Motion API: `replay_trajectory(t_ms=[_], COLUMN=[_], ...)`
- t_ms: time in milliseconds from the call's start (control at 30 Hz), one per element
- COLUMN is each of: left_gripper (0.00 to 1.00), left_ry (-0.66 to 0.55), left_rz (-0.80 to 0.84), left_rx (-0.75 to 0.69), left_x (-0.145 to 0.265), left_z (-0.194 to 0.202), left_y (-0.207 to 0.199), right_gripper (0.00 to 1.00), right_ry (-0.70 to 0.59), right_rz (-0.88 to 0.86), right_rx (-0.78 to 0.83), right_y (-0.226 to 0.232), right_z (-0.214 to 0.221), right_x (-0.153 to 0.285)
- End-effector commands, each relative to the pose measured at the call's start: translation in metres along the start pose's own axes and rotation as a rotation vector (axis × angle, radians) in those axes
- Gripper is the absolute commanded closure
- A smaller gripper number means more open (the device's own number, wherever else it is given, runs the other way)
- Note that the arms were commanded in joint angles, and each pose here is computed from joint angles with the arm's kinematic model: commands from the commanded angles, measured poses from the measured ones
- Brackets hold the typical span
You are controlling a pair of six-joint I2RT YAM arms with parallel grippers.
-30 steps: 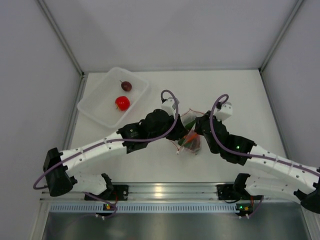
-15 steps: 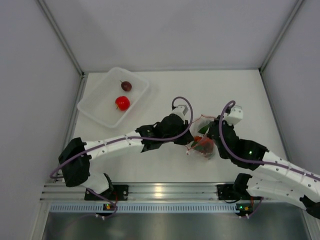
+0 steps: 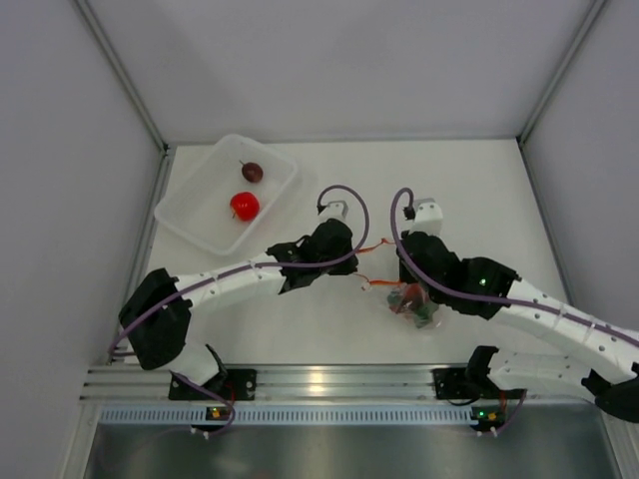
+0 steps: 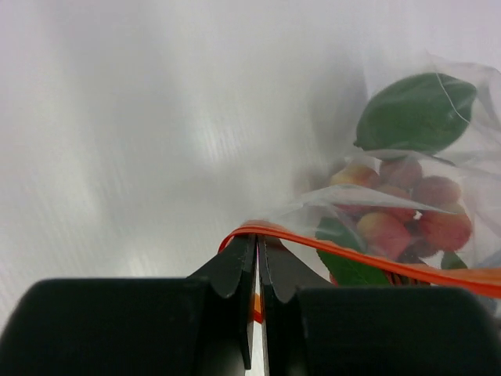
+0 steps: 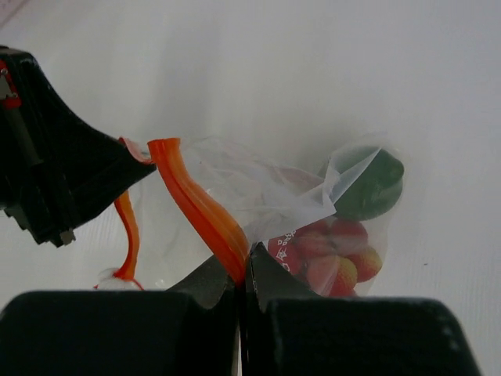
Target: Open the zip-top bag and remove the fake food
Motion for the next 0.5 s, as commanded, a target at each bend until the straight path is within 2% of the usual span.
replay_trajectory(t_ms=[0, 267, 467], left_gripper=[0.92, 0.97, 0.96], left_ry=[-0.04, -0.083, -0.149], left_rz=[-0.124, -0.329, -0.361], left_rx=[0.004, 0.087, 0.115], left_x=[0.003, 0.026, 0.064], left_z=[-0.003, 0.006, -0.009], left_y=[0.028, 0.105, 0.127], right_gripper=[1.0, 1.0, 1.0], right_ry=[0.042, 0.086, 0.068], right_rz=[-0.096, -0.149, -0.252], right_rx=[0.024, 0.085, 0.029], right_y=[0.022, 0.068, 0.111], right_z=[-0.011, -0.019, -0.028], right_x=[0.003, -0.019, -0.032])
Point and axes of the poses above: each gripper's point midway between its finger pads, its own x axis back along the fingers, its own y axis along the line the jaws close on, z = x × y, the point moved 5 cm from there along x, back along the fingers, and after that the axes turned 9 degrees about -x, right-handed, at the moved point
